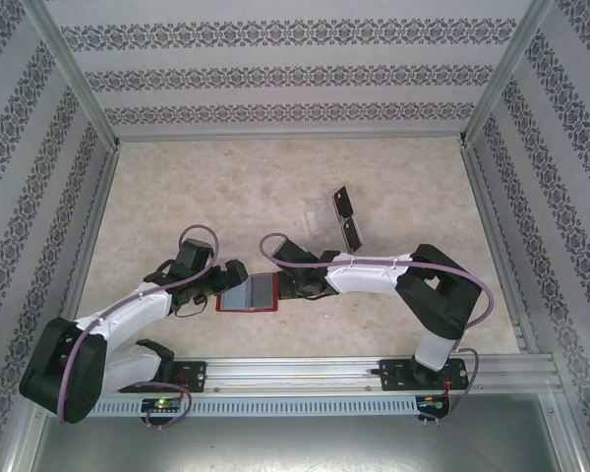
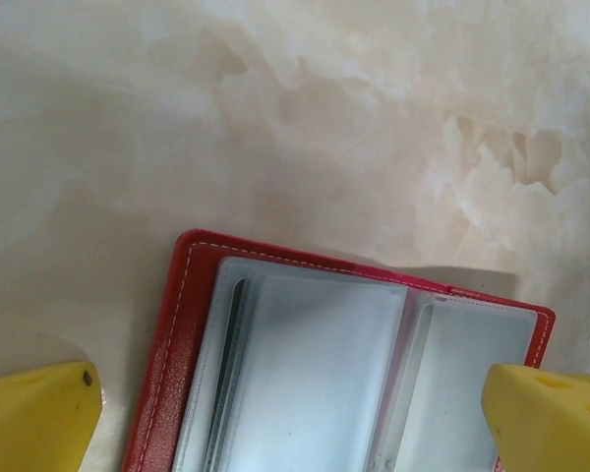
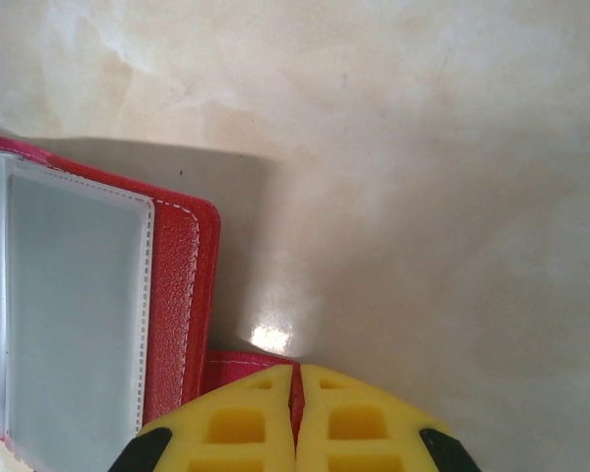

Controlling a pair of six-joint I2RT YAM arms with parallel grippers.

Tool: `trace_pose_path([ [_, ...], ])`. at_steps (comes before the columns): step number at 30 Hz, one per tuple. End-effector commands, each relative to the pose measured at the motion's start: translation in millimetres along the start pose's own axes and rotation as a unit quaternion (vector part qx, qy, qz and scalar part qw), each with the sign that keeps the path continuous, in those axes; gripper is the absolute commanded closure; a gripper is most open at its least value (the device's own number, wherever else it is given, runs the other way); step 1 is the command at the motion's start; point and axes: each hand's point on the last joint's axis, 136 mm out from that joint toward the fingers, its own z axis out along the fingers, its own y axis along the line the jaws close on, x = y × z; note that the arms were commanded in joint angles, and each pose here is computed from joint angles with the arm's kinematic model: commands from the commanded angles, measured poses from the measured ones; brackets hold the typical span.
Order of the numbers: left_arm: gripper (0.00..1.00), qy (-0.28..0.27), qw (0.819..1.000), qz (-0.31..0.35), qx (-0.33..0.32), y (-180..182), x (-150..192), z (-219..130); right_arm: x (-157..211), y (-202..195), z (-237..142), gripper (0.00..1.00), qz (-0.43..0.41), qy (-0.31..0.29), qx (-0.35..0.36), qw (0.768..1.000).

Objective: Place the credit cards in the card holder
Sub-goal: Close the card holder at the bottom-center of the table.

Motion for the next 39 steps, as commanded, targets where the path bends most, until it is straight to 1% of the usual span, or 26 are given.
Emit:
trace_pose_path([
  [1,0.00,0.003,0.994,0.013,0.113,-47,-2,-4,0,-4,4,1.00,-0.003,0.006,0.002,1.000],
  [12,0.00,-0.025,0.983,0.008,0.180,-80,-12,-30,-2,-1,6,1.00,-0.005,0.007,-0.001,1.000],
  [15,0.00,-0.021,0.982,0.007,0.190,-87,-11,-29,-2,-1,7,1.00,-0.006,0.008,-0.001,1.000],
  [23,0.00,-0.004,0.979,0.017,0.204,-106,4,-13,-4,0,7,1.00,-0.006,0.009,-0.002,1.000],
  [30,0.00,-0.013,0.973,0.029,0.229,-132,3,-20,-4,0,4,1.00,-0.007,0.007,-0.001,1.000],
  [34,0.00,-0.015,0.971,0.033,0.237,-140,3,-22,-4,-2,1,1.00,-0.003,0.004,-0.002,1.000],
  [37,0.00,-0.012,0.971,0.035,0.237,-143,6,-20,-5,-3,-5,0.91,-0.002,0.000,-0.002,1.000],
  [39,0.00,-0.009,0.970,0.036,0.239,-145,8,-18,-7,-3,-9,0.88,-0.001,-0.004,-0.003,1.000],
])
